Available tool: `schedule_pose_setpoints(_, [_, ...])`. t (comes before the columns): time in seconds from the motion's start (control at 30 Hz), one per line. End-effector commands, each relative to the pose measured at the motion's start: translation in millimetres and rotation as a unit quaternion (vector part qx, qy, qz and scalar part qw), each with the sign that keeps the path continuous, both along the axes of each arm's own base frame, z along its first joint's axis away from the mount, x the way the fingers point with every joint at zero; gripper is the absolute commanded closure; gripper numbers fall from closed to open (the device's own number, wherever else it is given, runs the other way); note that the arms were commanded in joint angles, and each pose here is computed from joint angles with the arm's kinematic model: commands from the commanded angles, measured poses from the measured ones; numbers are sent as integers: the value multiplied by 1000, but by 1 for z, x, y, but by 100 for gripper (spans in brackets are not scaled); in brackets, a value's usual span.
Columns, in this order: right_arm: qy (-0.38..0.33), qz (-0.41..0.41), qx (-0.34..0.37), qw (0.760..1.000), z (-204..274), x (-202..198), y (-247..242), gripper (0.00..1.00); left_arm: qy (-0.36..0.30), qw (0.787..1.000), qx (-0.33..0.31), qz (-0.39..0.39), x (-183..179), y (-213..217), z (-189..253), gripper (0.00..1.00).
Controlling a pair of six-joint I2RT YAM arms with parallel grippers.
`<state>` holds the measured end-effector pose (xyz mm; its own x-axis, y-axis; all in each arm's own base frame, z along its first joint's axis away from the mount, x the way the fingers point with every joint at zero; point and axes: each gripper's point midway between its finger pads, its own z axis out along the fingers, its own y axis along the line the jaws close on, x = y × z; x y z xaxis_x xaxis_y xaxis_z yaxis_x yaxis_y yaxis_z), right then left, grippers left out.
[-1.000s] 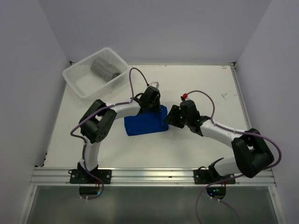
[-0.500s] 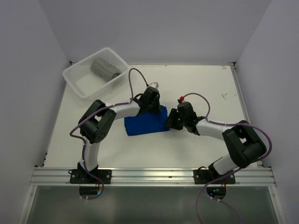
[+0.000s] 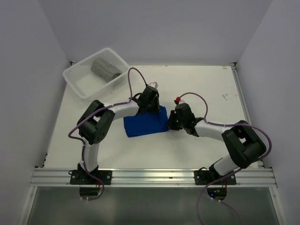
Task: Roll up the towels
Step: Roll the towel
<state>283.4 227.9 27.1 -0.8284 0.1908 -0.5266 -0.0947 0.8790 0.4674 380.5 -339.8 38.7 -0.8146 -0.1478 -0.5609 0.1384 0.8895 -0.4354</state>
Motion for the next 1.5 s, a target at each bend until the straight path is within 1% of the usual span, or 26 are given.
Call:
schedule_pose_setpoints(0.0, [-13, 12, -44, 999, -6, 0, -4, 100, -23, 1000, 11, 6, 14, 11, 28, 75])
schedule_pose_setpoints(0.1, [-22, 14, -57, 998, -4, 2, -3, 100, -21, 1000, 11, 8, 16, 12, 36, 67])
schedule_pose_setpoints(0.17, [-27, 18, -65, 997, -2, 2, -1, 100, -23, 999, 19, 14, 18, 15, 41, 64])
schedule_pose_setpoints(0.33, [-32, 26, -80, 996, -1, 3, 3, 100, -22, 999, 27, 19, 22, 16, 58, 61])
schedule_pose_setpoints(0.47, [-33, 25, -82, 996, -1, 2, 3, 100, -33, 999, 8, 15, 22, 11, 79, 59])
schedule_pose_setpoints(0.57, [-32, 24, -83, 996, -3, 2, 4, 100, -32, 999, -10, 10, 22, 3, 87, 58])
schedule_pose_setpoints(0.7, [-32, 25, -85, 996, -4, 2, 5, 100, 1, 1000, -7, 5, 20, -5, 69, 58])
schedule_pose_setpoints(0.83, [-33, 23, -87, 995, -4, 2, 5, 100, 4, 1000, -10, 1, 18, -14, 64, 58])
schedule_pose_setpoints(0.87, [-33, 22, -88, 995, -4, 3, 4, 100, 8, 1000, -17, -11, 13, -22, 65, 58])
schedule_pose_setpoints(0.93, [-32, 23, -87, 995, -5, 2, 5, 100, 13, 1000, -10, -13, 12, -24, 58, 58])
schedule_pose_setpoints(1.23, [-31, 22, -86, 996, -9, 2, 5, 100, 42, 999, 23, -17, 4, -20, 29, 57])
schedule_pose_setpoints(1.27, [-30, 22, -84, 996, -10, 2, 6, 100, 34, 999, 33, -10, 8, -19, 29, 57])
schedule_pose_setpoints(1.47, [-30, 23, -77, 996, -10, 3, 8, 100, 33, 996, 87, -5, 9, -13, 15, 57])
